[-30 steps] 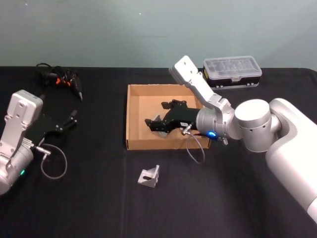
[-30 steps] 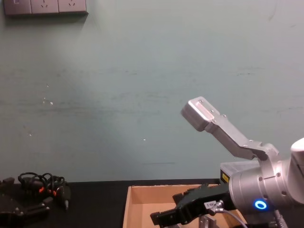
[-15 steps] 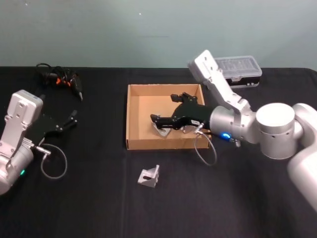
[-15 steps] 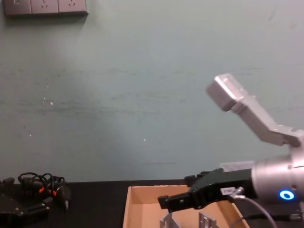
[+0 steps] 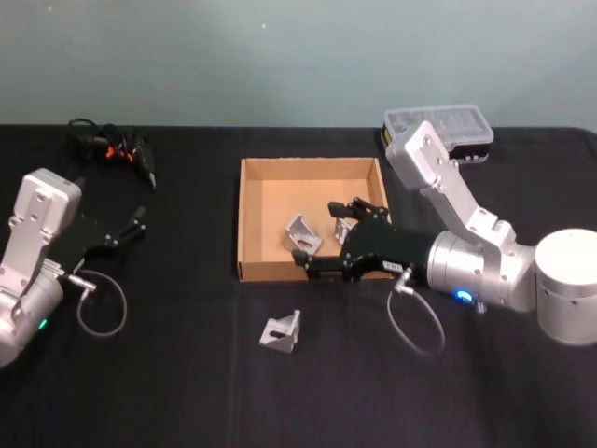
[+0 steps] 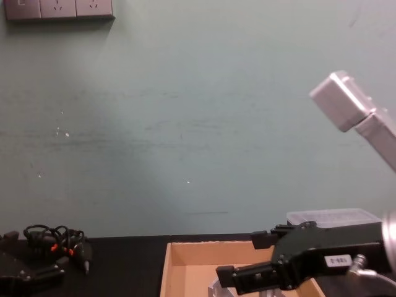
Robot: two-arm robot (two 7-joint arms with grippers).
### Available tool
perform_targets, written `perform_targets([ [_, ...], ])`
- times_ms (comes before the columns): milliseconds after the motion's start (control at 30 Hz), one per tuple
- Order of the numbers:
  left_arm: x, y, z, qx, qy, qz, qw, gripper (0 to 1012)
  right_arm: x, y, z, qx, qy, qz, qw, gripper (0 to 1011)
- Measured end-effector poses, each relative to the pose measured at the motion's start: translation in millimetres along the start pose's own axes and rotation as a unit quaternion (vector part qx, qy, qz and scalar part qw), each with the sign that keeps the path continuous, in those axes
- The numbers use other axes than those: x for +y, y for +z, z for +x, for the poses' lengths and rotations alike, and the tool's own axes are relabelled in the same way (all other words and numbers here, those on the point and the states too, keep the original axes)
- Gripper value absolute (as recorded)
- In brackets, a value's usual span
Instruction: Use one hand to pick up the angle iron from the table and place it into the box.
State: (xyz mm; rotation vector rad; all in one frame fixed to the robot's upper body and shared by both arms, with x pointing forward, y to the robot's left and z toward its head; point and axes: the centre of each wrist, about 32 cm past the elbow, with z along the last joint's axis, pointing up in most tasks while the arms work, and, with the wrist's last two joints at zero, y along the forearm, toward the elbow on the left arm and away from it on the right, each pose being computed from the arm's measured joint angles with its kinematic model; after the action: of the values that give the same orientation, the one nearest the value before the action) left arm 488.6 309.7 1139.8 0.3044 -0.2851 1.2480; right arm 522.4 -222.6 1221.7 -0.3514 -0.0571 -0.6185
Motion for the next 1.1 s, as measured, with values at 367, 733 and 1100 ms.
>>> perform_targets([
  [367, 0.0, 0.0, 0.0, 0.0, 0.0, 0.0, 1.0, 1000, -27.0, -9.5, -17.8, -0.008, 0.03, -0.013, 0.9994, 1003],
  [733, 0.0, 0.0, 0.0, 0.0, 0.0, 0.0, 1.0, 1000, -27.4, -36.1, -27.4, 0.008, 0.046, -0.046, 0.9978, 1003],
  [1100, 0.0, 0.0, 0.0, 0.0, 0.0, 0.0, 1.0, 1000, -10.0, -48.1, -37.5, 0.017, 0.063, -0.058, 0.9962, 1003],
])
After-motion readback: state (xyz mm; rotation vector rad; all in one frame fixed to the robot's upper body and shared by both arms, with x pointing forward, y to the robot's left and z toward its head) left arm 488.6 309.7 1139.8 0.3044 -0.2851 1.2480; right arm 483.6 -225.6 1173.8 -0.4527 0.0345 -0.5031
